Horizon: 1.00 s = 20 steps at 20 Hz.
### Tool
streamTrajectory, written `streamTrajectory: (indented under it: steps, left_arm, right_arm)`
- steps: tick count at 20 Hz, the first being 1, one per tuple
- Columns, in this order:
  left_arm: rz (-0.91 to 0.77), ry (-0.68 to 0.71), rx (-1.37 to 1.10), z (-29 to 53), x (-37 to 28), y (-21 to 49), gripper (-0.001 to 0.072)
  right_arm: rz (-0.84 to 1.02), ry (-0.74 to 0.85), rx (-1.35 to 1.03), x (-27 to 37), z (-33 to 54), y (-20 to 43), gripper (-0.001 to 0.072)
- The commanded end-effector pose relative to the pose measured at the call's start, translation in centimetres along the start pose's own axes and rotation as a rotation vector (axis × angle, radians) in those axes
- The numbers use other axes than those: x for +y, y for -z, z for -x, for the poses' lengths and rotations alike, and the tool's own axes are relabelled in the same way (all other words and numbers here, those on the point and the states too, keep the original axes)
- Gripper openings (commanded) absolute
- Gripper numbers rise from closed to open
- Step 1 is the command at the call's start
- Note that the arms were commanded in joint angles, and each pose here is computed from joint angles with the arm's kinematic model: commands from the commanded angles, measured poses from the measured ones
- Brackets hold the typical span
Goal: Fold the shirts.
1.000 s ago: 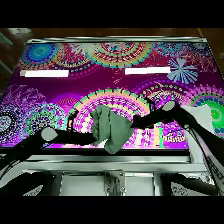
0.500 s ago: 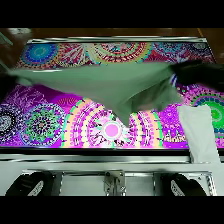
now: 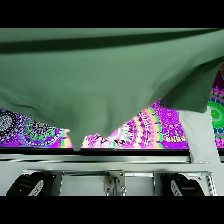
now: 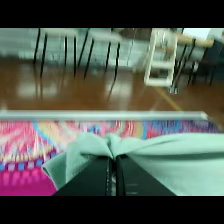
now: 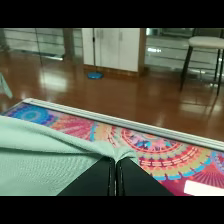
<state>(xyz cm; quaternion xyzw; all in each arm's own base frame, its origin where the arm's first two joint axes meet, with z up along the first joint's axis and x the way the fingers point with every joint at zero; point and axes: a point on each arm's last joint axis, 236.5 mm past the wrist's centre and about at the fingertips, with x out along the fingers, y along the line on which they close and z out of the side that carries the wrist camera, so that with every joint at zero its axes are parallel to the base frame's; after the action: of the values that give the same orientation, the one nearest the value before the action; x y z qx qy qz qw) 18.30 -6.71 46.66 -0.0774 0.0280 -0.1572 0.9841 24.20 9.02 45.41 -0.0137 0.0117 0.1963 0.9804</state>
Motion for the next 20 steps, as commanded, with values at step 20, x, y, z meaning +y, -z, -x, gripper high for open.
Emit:
streamTrajectory:
  steps: [20]
  left_arm:
    - [0.612, 0.067, 0.775, -10.3, -0.5, 36.6, 0.004]
  right_arm:
    - [-0.695, -0.251, 0.973, 2.6, -29.5, 43.3, 0.0055]
